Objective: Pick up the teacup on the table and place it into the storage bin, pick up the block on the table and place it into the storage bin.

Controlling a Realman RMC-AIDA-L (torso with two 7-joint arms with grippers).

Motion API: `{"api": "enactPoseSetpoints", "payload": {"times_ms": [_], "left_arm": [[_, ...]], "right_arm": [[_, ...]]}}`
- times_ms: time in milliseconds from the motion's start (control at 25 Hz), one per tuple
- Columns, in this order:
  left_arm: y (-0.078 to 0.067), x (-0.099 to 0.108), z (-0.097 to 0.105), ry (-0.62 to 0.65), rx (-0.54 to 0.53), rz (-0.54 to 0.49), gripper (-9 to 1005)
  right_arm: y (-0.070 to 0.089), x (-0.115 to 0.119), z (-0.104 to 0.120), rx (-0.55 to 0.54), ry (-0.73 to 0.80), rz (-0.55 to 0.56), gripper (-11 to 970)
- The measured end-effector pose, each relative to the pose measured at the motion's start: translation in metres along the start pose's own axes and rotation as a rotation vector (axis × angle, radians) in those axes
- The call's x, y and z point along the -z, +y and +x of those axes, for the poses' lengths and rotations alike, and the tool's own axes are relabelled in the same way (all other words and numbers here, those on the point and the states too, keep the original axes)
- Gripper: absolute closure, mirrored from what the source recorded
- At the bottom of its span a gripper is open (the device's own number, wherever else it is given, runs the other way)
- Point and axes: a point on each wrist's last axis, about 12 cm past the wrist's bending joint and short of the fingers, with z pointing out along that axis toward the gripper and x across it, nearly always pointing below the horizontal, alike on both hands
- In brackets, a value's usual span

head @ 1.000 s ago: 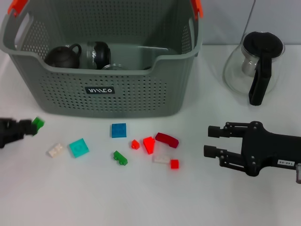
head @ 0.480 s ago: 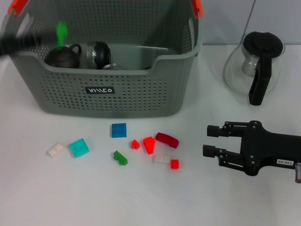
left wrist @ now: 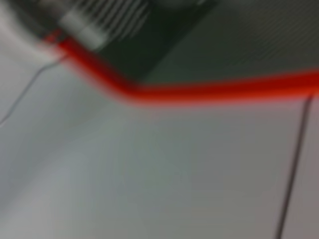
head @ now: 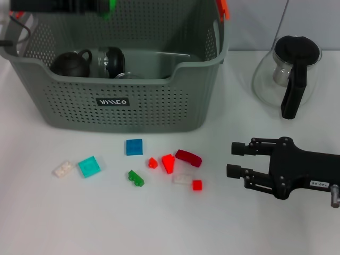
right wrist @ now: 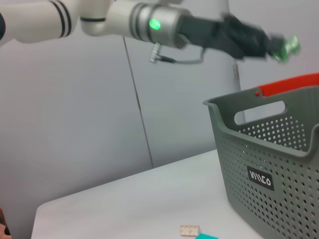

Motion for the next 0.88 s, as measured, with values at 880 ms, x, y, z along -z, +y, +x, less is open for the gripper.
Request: {"api": "enactPoseSetpoints", "payload": {"times_ms": [880], "left_arm": [[-0.010,0.007,0.025,-0.128,-0.060,-0.006,663]], "right_arm": [[0.001,0.002,0.002,-0.007,-0.004,0.010,435]]}}
